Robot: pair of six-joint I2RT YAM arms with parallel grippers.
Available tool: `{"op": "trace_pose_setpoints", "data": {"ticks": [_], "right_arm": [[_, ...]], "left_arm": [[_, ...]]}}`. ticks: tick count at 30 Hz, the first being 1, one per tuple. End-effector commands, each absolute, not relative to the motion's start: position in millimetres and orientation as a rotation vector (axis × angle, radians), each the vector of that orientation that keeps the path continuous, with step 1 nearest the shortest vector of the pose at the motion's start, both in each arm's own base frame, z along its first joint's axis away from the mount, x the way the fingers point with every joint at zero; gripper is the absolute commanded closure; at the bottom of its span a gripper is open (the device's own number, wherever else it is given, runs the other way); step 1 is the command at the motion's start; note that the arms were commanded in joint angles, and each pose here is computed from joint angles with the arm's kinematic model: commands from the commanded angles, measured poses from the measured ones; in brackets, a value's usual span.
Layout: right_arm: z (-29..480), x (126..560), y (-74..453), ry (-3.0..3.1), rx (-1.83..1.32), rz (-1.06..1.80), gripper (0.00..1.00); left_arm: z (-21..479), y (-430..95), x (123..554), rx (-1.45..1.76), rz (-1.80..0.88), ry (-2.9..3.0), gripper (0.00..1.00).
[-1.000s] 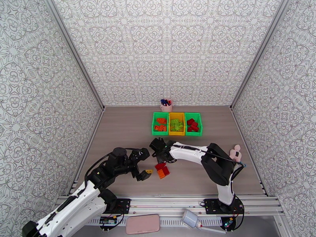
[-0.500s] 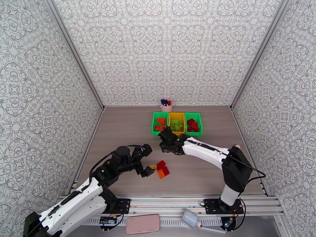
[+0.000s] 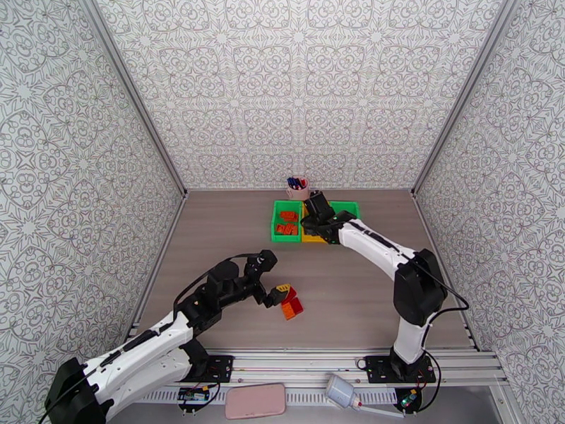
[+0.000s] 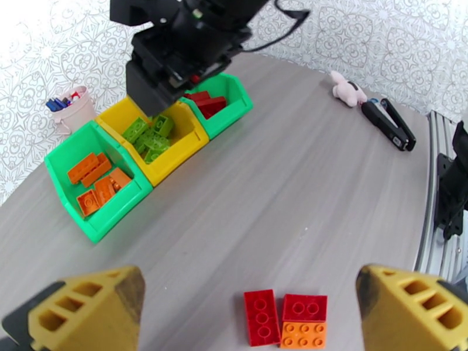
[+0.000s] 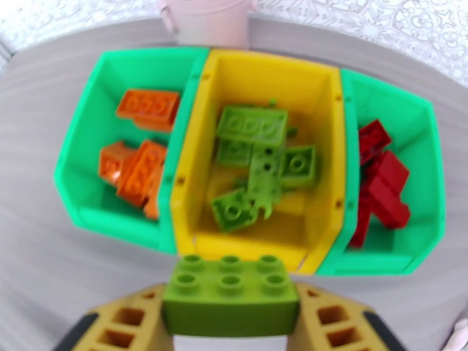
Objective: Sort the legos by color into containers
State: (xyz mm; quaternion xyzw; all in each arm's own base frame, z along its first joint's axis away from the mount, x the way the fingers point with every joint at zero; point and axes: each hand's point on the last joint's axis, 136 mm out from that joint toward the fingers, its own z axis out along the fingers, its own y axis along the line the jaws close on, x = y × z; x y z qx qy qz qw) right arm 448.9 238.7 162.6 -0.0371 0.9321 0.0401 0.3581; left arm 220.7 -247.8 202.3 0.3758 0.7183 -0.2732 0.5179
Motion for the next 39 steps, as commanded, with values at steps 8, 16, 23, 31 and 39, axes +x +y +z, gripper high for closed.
{"op": "trace_pose_setpoints", "data": {"ticks": [8,16,23,31,39], "right_arm": [[145,510,234,2.393,-0.086,0.033,0.65],[128,526,231,2.419,-0.087,0.024,0.64],[164,509,230,2.343,-0.15,0.097,0.3],[174,439,222,2.343,-0.235,0.249,0.18],[147,334,239,2.448,-0.423,0.406,0.17]], "left_arm": [[194,-248,220,0.899,-0.646,1.747,0.0],[191,-248,221,0.901,-0.64,1.755,0.0],[187,-244,224,0.893,-0.609,1.801,0.01],[189,-244,211,0.991,-0.626,1.779,0.0],[198,-232,188,1.054,-0.687,1.785,0.0]]}}
